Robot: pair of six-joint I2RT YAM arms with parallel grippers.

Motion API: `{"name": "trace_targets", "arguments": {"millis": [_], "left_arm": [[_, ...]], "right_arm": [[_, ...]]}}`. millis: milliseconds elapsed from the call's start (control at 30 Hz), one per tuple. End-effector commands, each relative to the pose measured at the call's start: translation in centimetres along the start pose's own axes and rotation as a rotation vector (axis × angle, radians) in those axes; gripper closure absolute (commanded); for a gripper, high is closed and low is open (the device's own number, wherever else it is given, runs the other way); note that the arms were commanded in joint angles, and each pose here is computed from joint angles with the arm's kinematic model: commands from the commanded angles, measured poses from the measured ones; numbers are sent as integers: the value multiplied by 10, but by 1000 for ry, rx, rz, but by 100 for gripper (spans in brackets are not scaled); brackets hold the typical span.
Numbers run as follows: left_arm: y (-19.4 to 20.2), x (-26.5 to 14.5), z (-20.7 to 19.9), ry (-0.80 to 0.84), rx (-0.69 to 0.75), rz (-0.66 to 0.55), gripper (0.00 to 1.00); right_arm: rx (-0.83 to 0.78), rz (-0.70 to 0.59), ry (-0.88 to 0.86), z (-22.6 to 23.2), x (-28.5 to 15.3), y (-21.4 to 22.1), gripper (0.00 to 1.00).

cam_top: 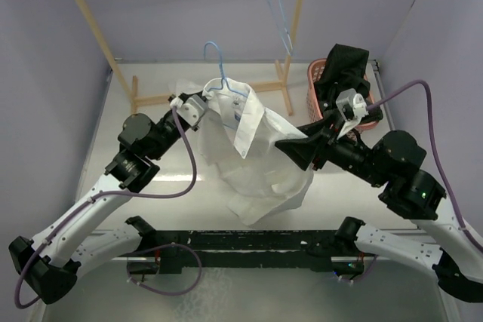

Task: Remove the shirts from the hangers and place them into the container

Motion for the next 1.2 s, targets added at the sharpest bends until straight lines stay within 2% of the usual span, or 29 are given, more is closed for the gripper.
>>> {"name": "trace_targets", "arguments": {"millis": [0, 100, 267, 433, 533, 633, 800, 933, 1167], "left_arm": [[-20, -5, 23, -110, 91, -71, 100], [-18, -6, 25, -85, 157, -28, 100], [-14, -6, 34, -85, 277, 59, 100], [-15, -3, 43, -122, 328, 125, 100], [-16, 2, 42, -127, 368, 168, 100], [-19, 10, 36, -134, 440, 230, 100], [-32, 9, 27, -127, 466, 194, 100], [-44, 0, 33, -149, 424, 135, 100], [-47, -3, 37, -163, 425, 147, 100]], "right_arm": [[-29, 97, 66, 5, -7, -9, 50], [-43, 159, 160, 0, -13, -10, 42], [-64, 202, 296, -8, -25, -13, 39], [-89, 134, 459, -15, -40, -27, 38], [-92, 84, 482, -14, -44, -37, 38], [-78, 57, 421, -6, -39, -43, 39], [-9, 99, 239, 8, -7, -36, 43], [17, 162, 230, 2, 21, -22, 46], [69, 194, 213, -2, 35, -7, 48]]}}
Point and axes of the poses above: each gripper's point midway between its finger pads, its own x axis out along the fingers, its own z axis along the line the jaws close on, y = z × x, the point moved 9 cm from there along -x, back along the fingers, and after that the axes turned 14 degrees about x, right-handed, at the moved point
